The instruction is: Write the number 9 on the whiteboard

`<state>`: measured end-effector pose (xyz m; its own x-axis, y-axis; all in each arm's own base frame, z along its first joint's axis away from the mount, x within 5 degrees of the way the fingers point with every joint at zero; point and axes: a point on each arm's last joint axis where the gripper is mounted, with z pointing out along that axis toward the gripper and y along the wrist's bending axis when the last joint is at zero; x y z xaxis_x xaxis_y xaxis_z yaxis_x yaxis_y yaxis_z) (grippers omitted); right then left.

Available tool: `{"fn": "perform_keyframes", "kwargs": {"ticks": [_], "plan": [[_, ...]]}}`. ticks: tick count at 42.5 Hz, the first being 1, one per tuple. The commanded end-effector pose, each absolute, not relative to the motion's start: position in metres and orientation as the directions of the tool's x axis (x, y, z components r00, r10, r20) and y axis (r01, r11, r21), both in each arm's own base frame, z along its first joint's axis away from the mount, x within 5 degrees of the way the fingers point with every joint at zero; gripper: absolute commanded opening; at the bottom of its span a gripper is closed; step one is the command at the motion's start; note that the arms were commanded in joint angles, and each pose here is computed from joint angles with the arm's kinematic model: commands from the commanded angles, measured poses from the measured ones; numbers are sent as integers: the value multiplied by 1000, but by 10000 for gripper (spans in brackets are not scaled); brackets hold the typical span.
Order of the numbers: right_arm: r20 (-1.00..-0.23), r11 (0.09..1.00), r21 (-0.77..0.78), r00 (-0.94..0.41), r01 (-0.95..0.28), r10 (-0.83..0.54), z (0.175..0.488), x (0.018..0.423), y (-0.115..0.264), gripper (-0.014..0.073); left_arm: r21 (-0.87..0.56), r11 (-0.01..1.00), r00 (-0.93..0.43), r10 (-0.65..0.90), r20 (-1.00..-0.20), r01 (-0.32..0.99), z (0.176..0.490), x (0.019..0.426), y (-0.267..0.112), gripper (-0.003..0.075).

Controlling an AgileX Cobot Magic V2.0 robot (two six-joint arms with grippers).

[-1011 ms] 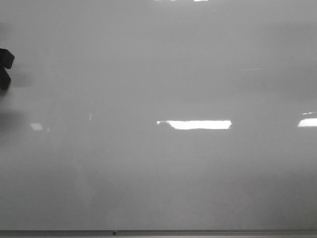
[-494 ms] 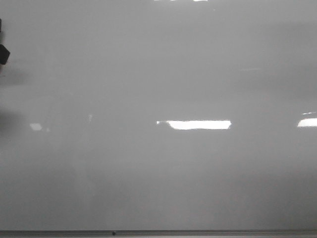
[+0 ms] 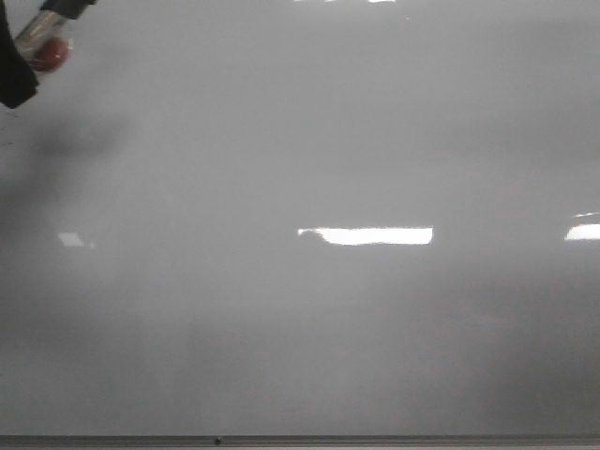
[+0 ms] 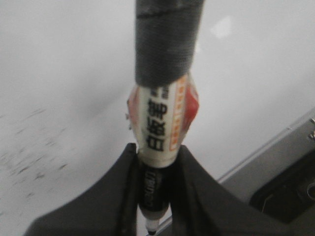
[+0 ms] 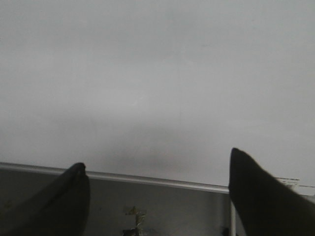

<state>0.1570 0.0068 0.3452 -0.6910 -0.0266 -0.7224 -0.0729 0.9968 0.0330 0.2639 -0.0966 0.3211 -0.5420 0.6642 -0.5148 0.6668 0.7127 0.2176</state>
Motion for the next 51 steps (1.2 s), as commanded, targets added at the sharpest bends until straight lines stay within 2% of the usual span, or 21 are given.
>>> {"fn": "perform_keyframes", "kwargs": {"ticks": [1, 10, 17, 23, 28, 34, 38, 51], "plan": [[-760, 984, 45, -645, -174, -80, 357, 167, 14, 601, 235, 590, -387, 731, -562, 772, 343, 248, -120, 8], [-761, 893, 25, -588, -450, -275, 355, 174, 39, 601, 230, 401, -223, 807, -547, 887, 342, 222, -160, 8], [-743, 710, -71, -437, -701, -506, 349, 170, 72, 601, 240, 275, -106, 833, -543, 931, 342, 201, -186, 8], [-729, 495, -135, -252, -859, -636, 348, 157, 108, 601, 248, 177, -17, 843, -537, 953, 342, 183, -203, 8], [-741, 372, -149, -146, -916, -656, 361, 152, 136, 601, 257, 106, 49, 845, -532, 961, 342, 171, -214, 8], [-737, 301, -141, -103, -943, -668, 366, 156, 159, 601, 258, 78, 74, 844, -531, 963, 342, 165, -218, 8], [-739, 274, -127, -94, -953, -668, 366, 159, 171, 589, 257, 72, 79, 845, -530, 964, 342, 164, -219, 8], [-766, 282, -97, -109, -954, -633, 368, 165, 182, 398, 257, 71, 79, 844, -530, 964, 342, 163, -219, 8]]}}
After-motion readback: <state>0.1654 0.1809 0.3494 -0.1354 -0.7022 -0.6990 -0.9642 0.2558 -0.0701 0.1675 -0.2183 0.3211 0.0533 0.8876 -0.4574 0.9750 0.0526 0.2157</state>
